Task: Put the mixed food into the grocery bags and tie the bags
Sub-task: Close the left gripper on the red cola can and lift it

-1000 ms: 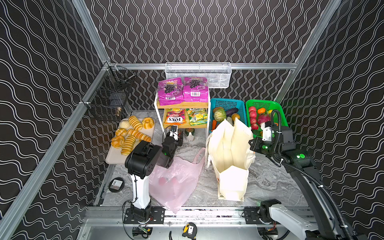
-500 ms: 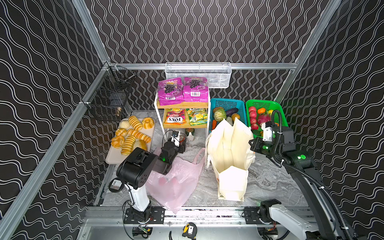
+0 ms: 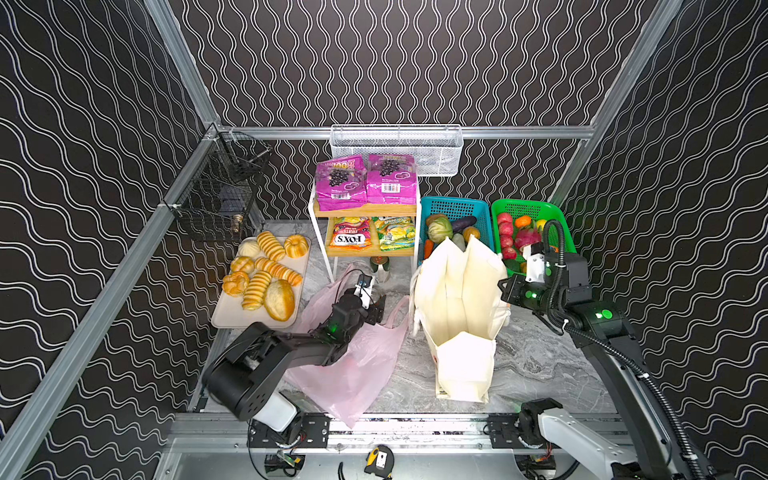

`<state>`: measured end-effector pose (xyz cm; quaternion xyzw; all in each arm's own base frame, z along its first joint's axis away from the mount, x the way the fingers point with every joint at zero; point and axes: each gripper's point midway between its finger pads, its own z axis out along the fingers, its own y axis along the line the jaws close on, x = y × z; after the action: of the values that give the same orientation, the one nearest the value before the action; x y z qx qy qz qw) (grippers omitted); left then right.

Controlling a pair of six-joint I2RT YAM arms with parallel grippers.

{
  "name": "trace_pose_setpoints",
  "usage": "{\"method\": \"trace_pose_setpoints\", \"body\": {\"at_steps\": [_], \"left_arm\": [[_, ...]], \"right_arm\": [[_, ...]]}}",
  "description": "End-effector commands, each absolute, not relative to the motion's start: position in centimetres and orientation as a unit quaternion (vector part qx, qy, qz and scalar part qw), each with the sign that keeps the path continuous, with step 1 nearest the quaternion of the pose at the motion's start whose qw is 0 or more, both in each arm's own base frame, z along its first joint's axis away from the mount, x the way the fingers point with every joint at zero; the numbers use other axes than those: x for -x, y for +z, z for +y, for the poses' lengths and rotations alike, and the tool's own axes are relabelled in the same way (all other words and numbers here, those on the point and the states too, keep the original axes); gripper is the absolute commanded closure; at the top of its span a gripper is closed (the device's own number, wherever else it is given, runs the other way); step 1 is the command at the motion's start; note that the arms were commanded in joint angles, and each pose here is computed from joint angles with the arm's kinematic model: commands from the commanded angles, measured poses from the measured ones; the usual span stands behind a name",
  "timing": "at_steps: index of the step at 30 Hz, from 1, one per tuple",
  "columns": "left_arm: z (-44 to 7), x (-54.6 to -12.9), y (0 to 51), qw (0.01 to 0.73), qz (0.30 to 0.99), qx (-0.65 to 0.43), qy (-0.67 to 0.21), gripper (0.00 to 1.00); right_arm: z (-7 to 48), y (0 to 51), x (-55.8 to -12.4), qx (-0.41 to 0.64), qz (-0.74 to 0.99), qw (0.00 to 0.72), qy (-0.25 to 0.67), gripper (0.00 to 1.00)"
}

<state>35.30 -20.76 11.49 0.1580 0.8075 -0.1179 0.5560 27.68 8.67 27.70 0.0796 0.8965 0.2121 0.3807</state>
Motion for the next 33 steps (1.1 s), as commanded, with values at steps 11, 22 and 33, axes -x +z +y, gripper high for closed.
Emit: {"method": "trace_pose_setpoints", "body": {"at_steps": [11, 22, 33], "left_arm": [[-19.3, -31.7, 10.9, 0.376, 0.895, -0.232, -0.058, 0.08], [-19.1, -32.2, 12.6, 0.280, 0.924, -0.261, -0.008, 0.07], [-20.3, -32.5, 11.6, 0.249, 0.931, -0.264, -0.024, 0.06]], "right_arm": [[8.6, 28.8, -27.7, -0.078, 0.887, 0.400, 0.217, 0.94], [8.6, 28.5, -27.7, -0.082, 0.886, 0.400, 0.219, 0.94], [8.7, 28.2, -27.8, -0.083, 0.888, 0.397, 0.219, 0.94]]}}
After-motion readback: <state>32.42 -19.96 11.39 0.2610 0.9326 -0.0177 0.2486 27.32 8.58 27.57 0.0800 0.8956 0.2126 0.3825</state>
